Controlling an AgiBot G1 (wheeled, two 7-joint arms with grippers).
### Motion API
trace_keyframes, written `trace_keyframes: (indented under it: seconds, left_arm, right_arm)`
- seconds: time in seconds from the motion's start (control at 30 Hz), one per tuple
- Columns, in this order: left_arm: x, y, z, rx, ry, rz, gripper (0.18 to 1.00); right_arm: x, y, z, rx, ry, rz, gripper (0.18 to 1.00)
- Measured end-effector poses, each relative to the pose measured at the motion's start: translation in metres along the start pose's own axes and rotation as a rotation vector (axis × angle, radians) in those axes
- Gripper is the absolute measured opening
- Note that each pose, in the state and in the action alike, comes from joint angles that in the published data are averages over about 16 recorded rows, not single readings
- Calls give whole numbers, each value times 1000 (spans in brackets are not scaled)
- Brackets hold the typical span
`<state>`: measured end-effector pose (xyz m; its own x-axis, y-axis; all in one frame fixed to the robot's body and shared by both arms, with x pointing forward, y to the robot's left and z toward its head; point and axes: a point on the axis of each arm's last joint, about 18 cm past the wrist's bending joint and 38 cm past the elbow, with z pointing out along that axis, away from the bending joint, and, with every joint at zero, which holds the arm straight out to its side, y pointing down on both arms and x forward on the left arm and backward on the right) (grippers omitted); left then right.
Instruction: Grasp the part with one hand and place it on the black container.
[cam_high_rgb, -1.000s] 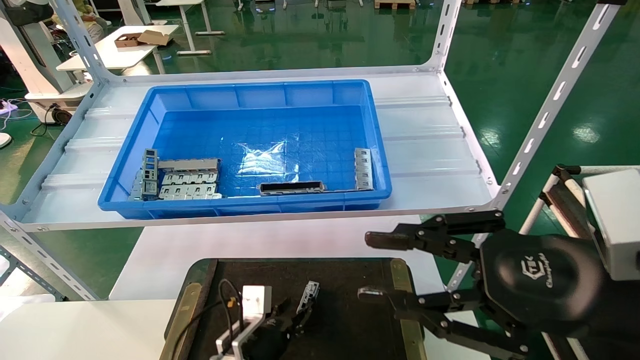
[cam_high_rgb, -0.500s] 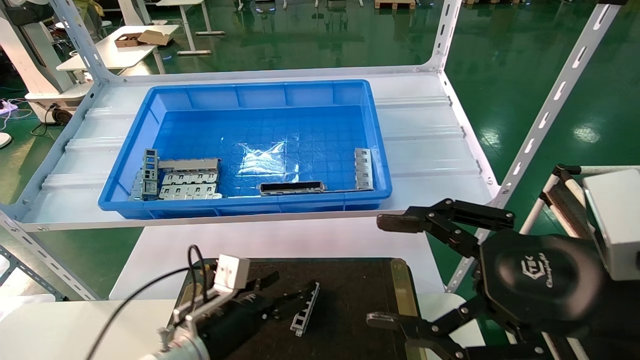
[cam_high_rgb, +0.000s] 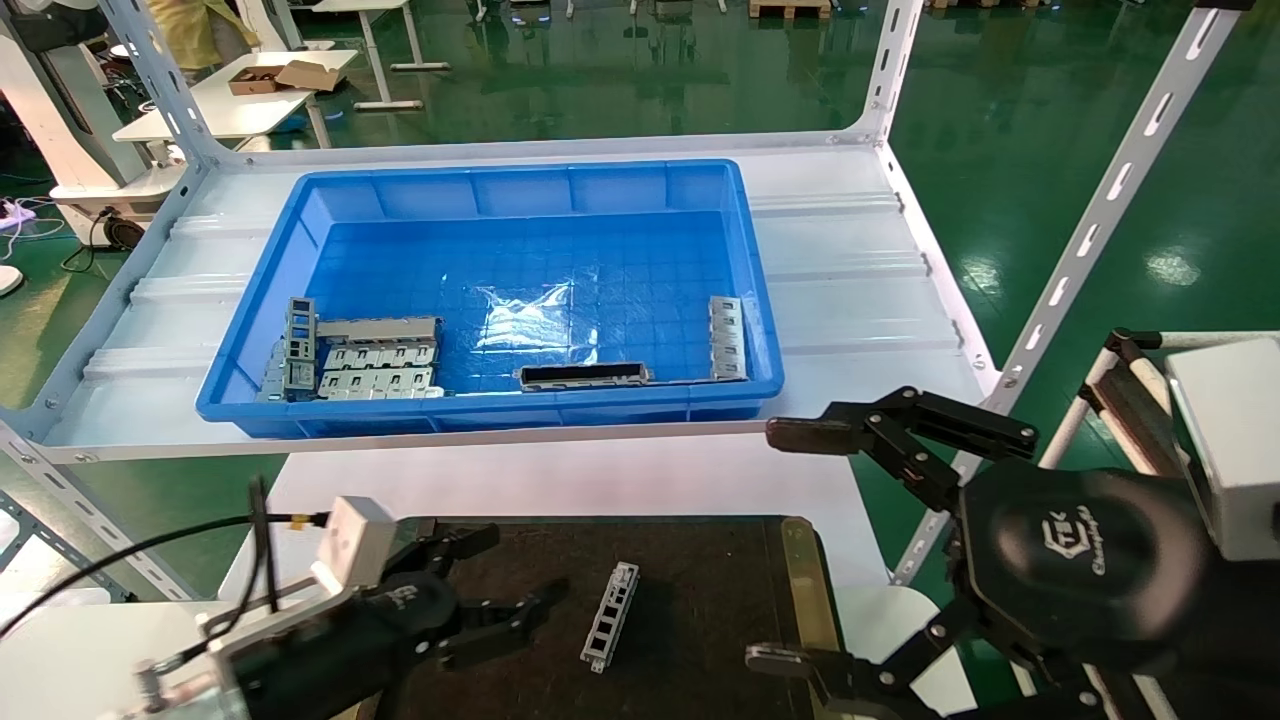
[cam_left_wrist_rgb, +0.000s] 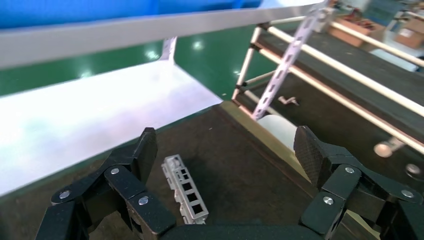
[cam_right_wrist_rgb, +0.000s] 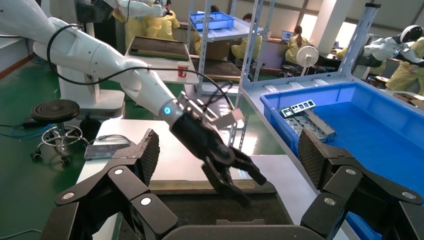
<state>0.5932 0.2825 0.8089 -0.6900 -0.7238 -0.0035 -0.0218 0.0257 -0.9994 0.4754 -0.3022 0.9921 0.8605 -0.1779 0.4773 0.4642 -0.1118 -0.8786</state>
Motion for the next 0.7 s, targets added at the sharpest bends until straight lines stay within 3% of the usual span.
trace_keyframes:
  seconds: [0.37,0.7]
  left_arm:
    - [-20,-5,-41,23,66,146,1001]
    - [-34,-6,-53,22,63,224,1001]
  right_arm:
    - [0,0,0,0,0,0,1000]
    - [0,0,0,0,0,0,1001]
